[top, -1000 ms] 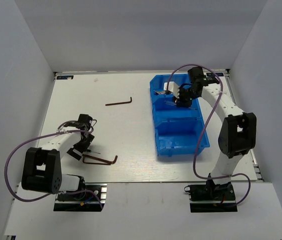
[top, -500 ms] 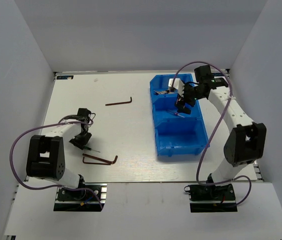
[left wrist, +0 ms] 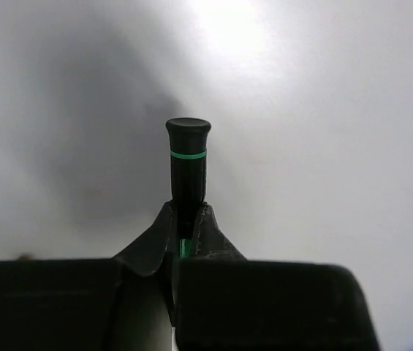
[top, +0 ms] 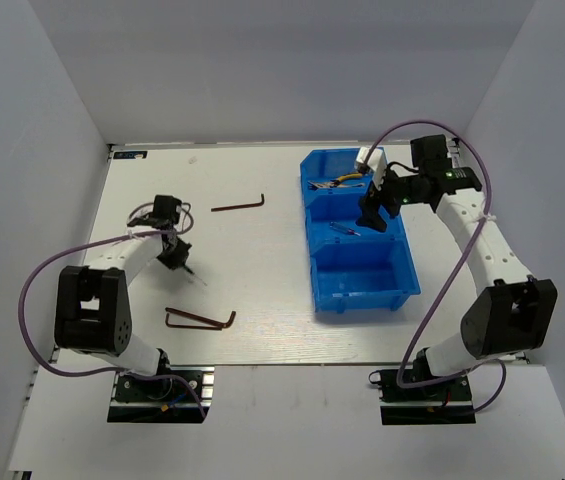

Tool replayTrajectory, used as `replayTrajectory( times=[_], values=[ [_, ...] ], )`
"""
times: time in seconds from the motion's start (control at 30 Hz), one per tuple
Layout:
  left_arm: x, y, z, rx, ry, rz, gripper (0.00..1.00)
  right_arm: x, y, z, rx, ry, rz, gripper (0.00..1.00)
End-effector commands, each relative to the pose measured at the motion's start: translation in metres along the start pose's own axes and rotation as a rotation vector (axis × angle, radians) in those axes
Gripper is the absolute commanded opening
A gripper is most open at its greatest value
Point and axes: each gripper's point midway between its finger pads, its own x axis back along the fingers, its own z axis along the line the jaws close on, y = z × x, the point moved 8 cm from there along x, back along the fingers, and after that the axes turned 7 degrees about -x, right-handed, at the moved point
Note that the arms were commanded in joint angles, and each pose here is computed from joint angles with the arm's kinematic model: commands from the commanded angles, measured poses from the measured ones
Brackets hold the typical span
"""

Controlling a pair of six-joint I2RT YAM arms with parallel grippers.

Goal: Sort the tools into containers

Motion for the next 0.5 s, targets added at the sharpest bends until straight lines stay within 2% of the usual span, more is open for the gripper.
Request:
replayTrajectory(
  times=[0.0, 0.03, 0.07, 0.1, 0.13, 0.17, 0.2, 0.27, 0.3, 0.33, 0.37, 0.4, 0.43, 0.47],
  values=[
    [0.050, 0.043, -0.065, -0.099, -0.409, -0.119, 0.00, 0.011, 0.007, 0.011, -0.055, -0.002, -0.069, 0.88],
    [0.060, 0.047, -0.077, -0.154, -0.491, -0.139, 0.00, 0.012, 0.007, 0.012, -0.070, -0.004, -0.072, 0.77],
    [0.071, 0.048, -0.095, -0.213, -0.646, -0.100, 0.00, 0.011, 0.005, 0.015, -0.077, -0.002, -0.070, 0.61],
    [0.084, 0.051, -0.118, -0.269, -0.785, -0.139, 0.00, 0.014, 0.006, 0.013, -0.089, -0.022, -0.079, 0.38],
    [0.090, 0.052, -0.131, -0.358, -0.887, -0.152, 0.00, 0.015, 0.006, 0.014, -0.109, -0.034, -0.077, 0.09],
    [0.111, 0.051, -0.151, -0.455, -1.077, -0.124, 0.00, 0.015, 0.003, 0.014, -0.125, -0.045, -0.078, 0.00],
    [0.101, 0.045, -0.168, -0.523, -1.141, -0.079, 0.00, 0.018, 0.003, 0.014, -0.128, -0.061, -0.078, 0.00],
    [0.125, 0.041, -0.202, -0.702, -1.359, -0.091, 0.00, 0.018, -0.001, 0.015, -0.142, -0.079, -0.075, 0.00],
    [0.128, 0.038, -0.215, -0.760, -1.401, -0.090, 0.00, 0.018, -0.003, 0.016, -0.142, -0.087, -0.073, 0.00],
    [0.113, 0.020, -0.231, -0.821, -1.409, -0.007, 0.00, 0.023, -0.002, 0.014, -0.133, -0.125, -0.074, 0.00],
    [0.131, 0.026, -0.247, -0.902, -1.488, -0.064, 0.00, 0.023, -0.004, 0.014, -0.133, -0.137, -0.067, 0.00],
    [0.133, 0.019, -0.256, -0.938, -1.532, -0.055, 0.00, 0.025, -0.006, 0.016, -0.130, -0.154, -0.062, 0.00],
    [0.141, 0.014, -0.268, -0.976, -1.612, -0.102, 0.00, 0.028, -0.007, 0.015, -0.124, -0.170, -0.064, 0.00],
    [0.140, 0.005, -0.272, -0.985, -1.674, -0.059, 0.00, 0.031, -0.008, 0.014, -0.118, -0.190, -0.059, 0.00]
  ],
)
